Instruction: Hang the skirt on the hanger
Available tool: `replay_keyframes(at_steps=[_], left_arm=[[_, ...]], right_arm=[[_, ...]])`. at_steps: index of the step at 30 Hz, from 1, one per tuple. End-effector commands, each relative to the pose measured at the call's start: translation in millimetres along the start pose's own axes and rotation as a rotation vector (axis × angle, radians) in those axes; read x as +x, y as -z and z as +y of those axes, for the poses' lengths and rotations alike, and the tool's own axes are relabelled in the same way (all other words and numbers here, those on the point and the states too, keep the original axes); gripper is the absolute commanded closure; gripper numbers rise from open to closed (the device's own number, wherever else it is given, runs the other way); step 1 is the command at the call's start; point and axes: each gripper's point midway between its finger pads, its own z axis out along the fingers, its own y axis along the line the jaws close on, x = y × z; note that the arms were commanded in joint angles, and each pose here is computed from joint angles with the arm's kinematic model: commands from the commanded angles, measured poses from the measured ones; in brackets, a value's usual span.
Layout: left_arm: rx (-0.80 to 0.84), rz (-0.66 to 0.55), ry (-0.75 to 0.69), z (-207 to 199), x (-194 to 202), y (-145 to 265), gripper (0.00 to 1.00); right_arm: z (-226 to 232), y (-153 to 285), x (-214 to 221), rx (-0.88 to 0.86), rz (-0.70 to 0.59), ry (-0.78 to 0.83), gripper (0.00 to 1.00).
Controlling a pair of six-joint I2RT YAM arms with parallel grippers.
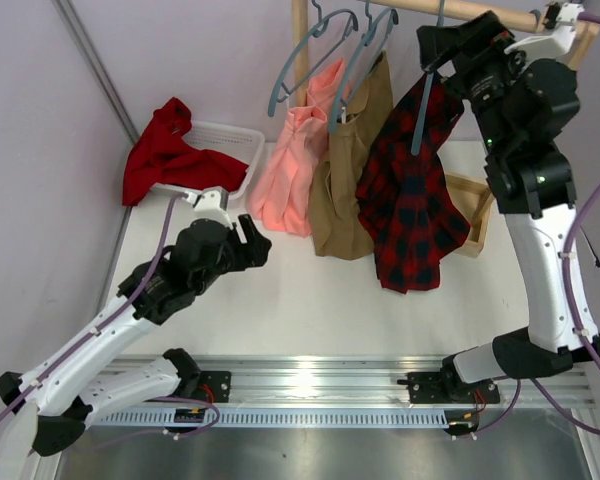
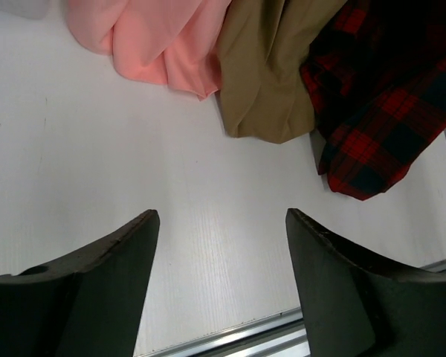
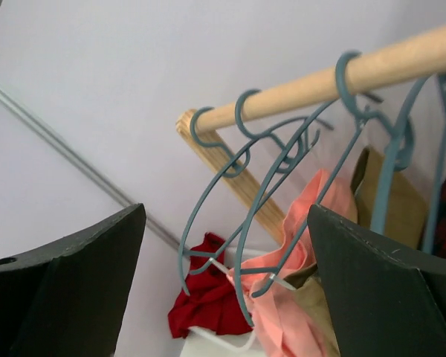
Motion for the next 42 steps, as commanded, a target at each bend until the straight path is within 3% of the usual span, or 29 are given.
replay_keyframes(at_steps=[1,9,18,21,25,28,31,37,42], left_arm=[[0.044,-0.055,-0.044,-11.9,-30.3,16.3,0.24],[0.137,-0.087,-0.166,-39.3,-70.9,19.3,0.14],[0.162,-0.067,-0.164,-44.3,-85.9,0.2,0.13],[0.134,-0.074,-0.128,-27.7,-95.3,-3.7,0.12],[0.119,-0.099,-0.049,-1.8,-118.0,-5.3,0.11],[0.078,-0.125,-0.024,15.6,-128.4,-3.3,0.1],[0.061,-0.124,0.013,33.0,-132.1,-4.0,0.01],[-0.002,-0.169,0.085,60.8,-145.1,3.4,0.01],[-0.06,-0.218,0.072,73.5,-141.7,14.9,0.01]], right_arm=[[-20.3,20.7,-7.4,0.128,0.041,0.145,0.02],[-59.5,55.5,4.8,0.275,0.196,0.388,0.01],[-77.4,102.9,-25.3,0.38,0.169,0.469,0.01],[-64.0,112.9,-26.1,0.299,0.193,0.468,0.01],[-52.4,120.1,4.5,0.172,0.308,0.445,0.0],[-73.5,128.0,17.0,0.242,0.339,0.455,0.01],[-84.0,135.2,15.5,0.284,0.333,0.484,0.01],[-58.4,143.6,63.0,0.022,0.436,0.424,0.01],[-53.7,174.2,73.7,-0.091,0.31,0.373,0.01]])
